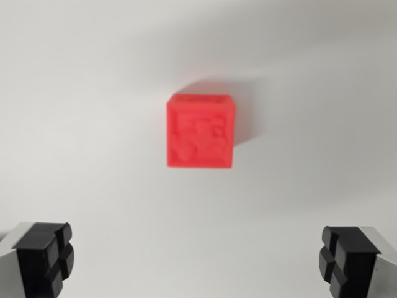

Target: Destack cube

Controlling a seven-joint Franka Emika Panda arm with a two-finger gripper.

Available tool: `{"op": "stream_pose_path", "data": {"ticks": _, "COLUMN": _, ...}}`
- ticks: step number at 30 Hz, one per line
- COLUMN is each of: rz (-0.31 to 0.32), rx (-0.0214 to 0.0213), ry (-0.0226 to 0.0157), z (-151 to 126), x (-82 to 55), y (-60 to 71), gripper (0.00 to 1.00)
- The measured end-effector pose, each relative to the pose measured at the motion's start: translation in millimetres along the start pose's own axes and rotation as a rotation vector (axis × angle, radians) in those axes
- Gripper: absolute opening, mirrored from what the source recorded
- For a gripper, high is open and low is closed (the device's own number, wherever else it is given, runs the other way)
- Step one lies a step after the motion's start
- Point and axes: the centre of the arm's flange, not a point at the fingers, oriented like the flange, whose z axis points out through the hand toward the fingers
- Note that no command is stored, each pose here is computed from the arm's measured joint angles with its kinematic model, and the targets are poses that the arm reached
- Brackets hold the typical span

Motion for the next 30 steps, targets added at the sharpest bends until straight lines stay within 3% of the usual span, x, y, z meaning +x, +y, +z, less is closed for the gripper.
{"op": "stream_pose_path", "data": {"ticks": 15, "rz": 0.0, "rx": 0.0008, "ry": 0.0003, "z": -59, "x": 0.6, "y": -0.2, "gripper": 1.0}}
{"op": "stream_pose_path", "data": {"ticks": 30, "rz": 0.001, "rx": 0.0007, "ry": 0.0002, "z": -98, "x": 1.0, "y": -0.4, "gripper": 1.0}}
